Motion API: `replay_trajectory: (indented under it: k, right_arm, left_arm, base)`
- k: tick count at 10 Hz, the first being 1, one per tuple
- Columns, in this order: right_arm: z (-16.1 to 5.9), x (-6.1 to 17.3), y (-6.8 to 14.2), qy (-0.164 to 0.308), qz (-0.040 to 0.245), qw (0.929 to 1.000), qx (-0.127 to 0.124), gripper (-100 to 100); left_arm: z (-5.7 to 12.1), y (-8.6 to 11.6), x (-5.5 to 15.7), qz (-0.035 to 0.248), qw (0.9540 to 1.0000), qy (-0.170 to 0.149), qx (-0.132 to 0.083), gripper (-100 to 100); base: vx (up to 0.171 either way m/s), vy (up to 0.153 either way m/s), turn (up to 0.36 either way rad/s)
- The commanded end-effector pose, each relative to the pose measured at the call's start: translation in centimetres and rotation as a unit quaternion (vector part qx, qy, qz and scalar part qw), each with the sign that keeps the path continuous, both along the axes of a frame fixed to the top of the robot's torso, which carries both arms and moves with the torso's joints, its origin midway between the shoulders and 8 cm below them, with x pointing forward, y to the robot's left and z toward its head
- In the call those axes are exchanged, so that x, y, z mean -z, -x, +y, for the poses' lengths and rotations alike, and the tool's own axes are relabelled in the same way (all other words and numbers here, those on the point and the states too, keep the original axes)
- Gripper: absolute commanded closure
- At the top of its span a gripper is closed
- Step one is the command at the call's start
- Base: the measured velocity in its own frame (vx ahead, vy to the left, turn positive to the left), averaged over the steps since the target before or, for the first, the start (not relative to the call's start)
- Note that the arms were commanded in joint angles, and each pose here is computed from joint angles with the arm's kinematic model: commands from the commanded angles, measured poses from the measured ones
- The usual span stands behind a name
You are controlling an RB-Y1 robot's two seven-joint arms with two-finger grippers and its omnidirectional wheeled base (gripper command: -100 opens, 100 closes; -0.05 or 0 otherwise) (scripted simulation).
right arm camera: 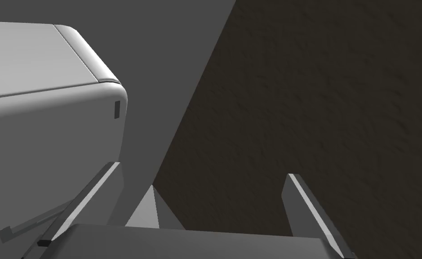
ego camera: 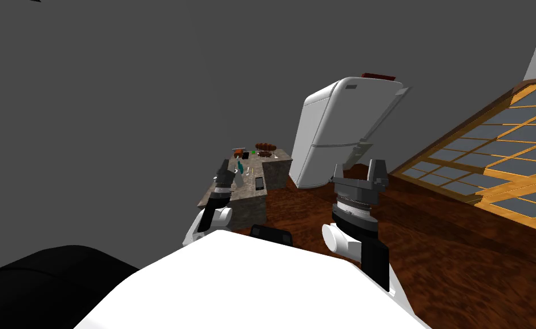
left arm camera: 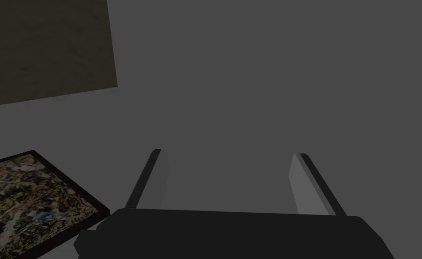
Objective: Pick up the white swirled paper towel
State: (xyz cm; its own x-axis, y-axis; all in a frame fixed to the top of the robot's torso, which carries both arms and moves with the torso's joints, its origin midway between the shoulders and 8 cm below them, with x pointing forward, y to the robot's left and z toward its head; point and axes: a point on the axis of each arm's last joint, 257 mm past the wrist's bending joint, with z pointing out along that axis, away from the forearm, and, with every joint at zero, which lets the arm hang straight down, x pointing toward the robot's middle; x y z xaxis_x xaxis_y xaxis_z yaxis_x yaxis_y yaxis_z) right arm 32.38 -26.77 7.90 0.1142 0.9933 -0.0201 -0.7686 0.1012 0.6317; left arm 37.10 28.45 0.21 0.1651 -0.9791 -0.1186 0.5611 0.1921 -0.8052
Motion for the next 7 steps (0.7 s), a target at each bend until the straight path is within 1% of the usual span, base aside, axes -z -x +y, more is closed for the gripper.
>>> replay_trajectory:
  k: [1,2,3,4,5,7]
  right_arm:
    - [0.0,0.0,0.0,0.0,0.0,1.0,0.0,0]
    - [0.0,0.0,0.0,0.0,0.0,1.0,0.0,0]
    - [0.0,0.0,0.0,0.0,0.0,1.0,0.0,0]
    - [0.0,0.0,0.0,0.0,0.0,1.0,0.0,0]
    - [0.0,0.0,0.0,0.0,0.0,1.0,0.0,0]
    - [0.0,0.0,0.0,0.0,0.0,1.0,0.0,0]
  left_arm:
    - [0.1,-0.3,1.0,0.012,0.9995,-0.03,-0.005,-100]
    - [0.2,-0.6,2.0,0.023,0.9983,-0.052,-0.01,-100]
    - [0.4,-1.0,3.2,0.036,0.9962,-0.078,-0.017,-100]
    - [0.5,-1.2,3.8,0.043,0.9946,-0.092,-0.021,-100]
    - [0.8,-1.6,5.4,0.059,0.9901,-0.124,-0.03,-100]
    - [1.2,-2.0,7.1,0.077,0.9836,-0.158,-0.039,-100]
  base:
    - [-0.019,0.014,-0.053]
    - [-0.038,0.024,-0.064]
    - [-0.07,0.028,-0.076]
    - [-0.067,0.032,-0.064]
    - [-0.061,0.044,-0.079]
    - [-0.07,0.04,-0.053]
